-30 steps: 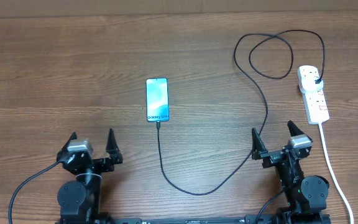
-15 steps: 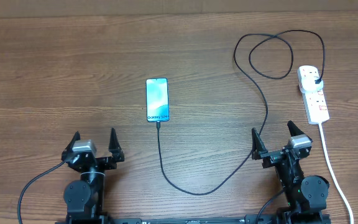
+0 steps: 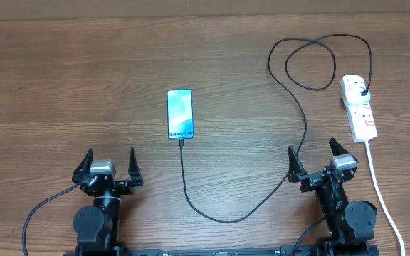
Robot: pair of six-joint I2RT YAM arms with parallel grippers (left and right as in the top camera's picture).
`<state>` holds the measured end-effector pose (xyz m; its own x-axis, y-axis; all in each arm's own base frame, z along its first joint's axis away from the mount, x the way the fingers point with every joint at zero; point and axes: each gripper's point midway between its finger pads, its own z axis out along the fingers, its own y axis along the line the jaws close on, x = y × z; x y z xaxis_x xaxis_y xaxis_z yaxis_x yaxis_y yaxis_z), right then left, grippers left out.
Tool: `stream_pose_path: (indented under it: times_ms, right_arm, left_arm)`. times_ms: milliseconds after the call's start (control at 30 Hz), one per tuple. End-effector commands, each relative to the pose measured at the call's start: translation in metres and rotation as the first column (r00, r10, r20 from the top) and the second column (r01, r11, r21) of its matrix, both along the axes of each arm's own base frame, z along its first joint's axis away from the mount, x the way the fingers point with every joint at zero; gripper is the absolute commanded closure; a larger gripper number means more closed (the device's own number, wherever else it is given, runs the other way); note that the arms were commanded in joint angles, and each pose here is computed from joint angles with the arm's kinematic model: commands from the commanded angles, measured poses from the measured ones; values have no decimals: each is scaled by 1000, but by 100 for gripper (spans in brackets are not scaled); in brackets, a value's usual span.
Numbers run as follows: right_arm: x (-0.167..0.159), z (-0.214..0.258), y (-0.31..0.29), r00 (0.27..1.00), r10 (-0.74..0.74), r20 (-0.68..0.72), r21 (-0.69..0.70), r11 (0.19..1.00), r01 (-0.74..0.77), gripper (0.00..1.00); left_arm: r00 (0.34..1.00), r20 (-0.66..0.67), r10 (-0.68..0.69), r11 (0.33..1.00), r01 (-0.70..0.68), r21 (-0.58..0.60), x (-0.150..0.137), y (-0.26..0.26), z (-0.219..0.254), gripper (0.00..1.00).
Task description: Plug charger to phone and switch on socket
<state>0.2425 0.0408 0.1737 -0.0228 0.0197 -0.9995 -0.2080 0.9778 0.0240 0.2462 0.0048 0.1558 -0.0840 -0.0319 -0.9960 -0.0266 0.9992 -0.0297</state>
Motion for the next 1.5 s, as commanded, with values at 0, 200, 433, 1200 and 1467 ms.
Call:
stream_pose_path:
  times_ms: [0,200,433,1200,1467]
  right_arm:
    - [0,-2,-1,1000,-9,3,-1,1000,9,0]
    - [0,-2,-1,1000,-9,3,-1,1000,9,0]
    - [0,-2,-1,1000,-9,3,-1,1000,9,0]
    - [2,-4,-12,997,-72,-16,40,997,72,0]
    - [3,-5,-18,994,-106,-18,36,994,106,0]
  left_arm:
    - [1000,10,-5,999,5,-45,0,-1,0,0]
    - [1000,10,-5,999,5,-45,0,-1,0,0]
    - [1000,10,-5,999,5,-45,0,-1,0,0]
    - [1000,10,-5,999,5,-45,0,-1,0,0]
    - [1000,10,-5,999,5,-45,0,-1,0,0]
